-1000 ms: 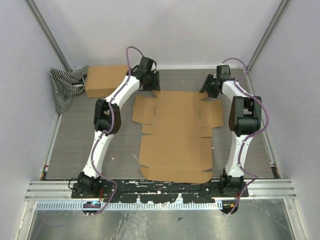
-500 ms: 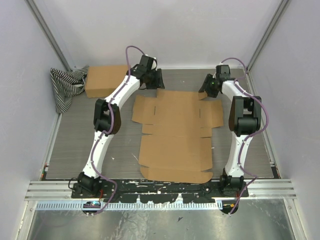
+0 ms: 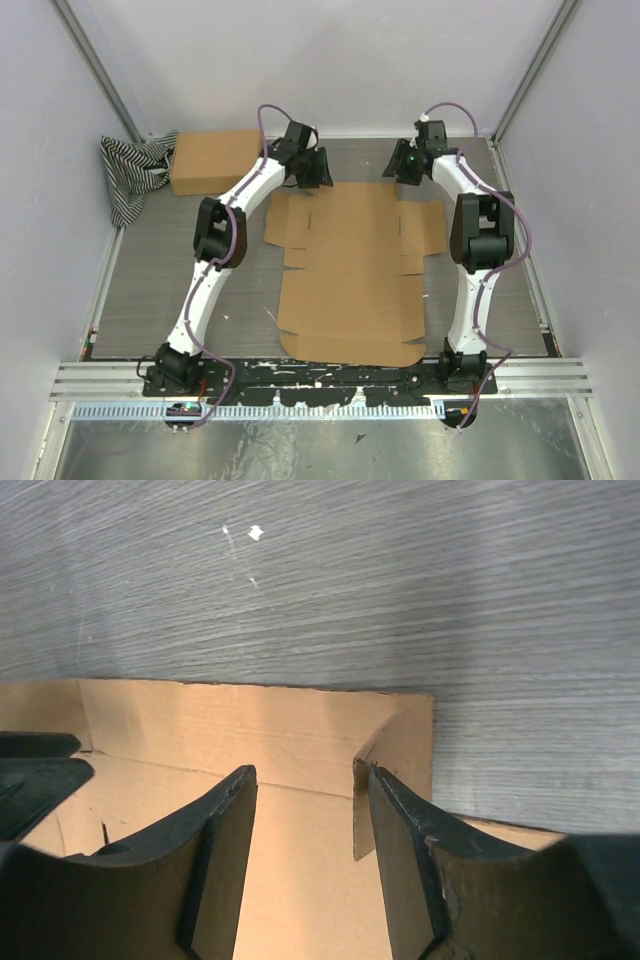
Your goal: Fold the paper box
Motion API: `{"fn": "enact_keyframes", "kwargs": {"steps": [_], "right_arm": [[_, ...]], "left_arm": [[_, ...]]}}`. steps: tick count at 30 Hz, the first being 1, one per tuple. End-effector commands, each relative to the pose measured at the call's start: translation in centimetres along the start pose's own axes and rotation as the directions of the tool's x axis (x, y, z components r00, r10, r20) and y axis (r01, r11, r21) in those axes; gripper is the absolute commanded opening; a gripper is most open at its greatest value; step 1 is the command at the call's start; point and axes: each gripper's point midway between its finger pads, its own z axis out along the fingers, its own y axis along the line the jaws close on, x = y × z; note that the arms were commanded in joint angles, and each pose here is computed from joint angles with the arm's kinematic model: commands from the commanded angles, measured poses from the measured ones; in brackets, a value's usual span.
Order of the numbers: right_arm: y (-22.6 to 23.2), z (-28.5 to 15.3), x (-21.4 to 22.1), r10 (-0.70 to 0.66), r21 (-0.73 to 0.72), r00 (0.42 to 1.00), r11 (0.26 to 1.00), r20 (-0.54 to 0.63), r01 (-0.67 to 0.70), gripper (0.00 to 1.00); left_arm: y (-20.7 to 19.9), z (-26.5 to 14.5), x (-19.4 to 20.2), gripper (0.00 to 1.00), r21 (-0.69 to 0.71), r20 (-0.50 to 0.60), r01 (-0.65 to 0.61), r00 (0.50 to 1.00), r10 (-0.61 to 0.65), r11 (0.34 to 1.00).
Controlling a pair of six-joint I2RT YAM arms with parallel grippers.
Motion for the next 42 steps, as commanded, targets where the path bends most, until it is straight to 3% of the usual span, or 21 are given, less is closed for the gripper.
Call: {"fn": "enact_keyframes", "kwargs": {"steps": [1, 16, 34, 42], "right_arm": [[2.1, -0.1, -1.8, -0.046, -0.053, 0.998, 0.997, 0.038, 0.048, 0.54], [-0.5, 4.5, 3.0, 0.006, 0.013, 0.996, 1.000, -0.086, -0.005, 0.51], [-0.7, 4.4, 3.0, -0.002, 0.019, 0.996, 1.000, -0.090, 0.004, 0.49], [-0.7, 4.5, 3.0, -0.001, 0.018, 0.996, 1.000, -0.091, 0.003, 0.49]], "left_arm": [[-0.1, -2.1, -1.6, 0.53, -0.005, 0.054, -0.008, 0.999, 0.008, 1.000], [2.4, -8.0, -4.1, 0.55, -0.082, 0.117, 0.028, 0.993, -0.018, 0.996], [4.8, -3.1, -3.2, 0.55, -0.092, 0.045, 0.087, 0.996, -0.083, 0.992], [2.8, -3.1, -2.8, 0.54, -0.008, 0.043, 0.087, 0.995, -0.086, 0.996]]}}
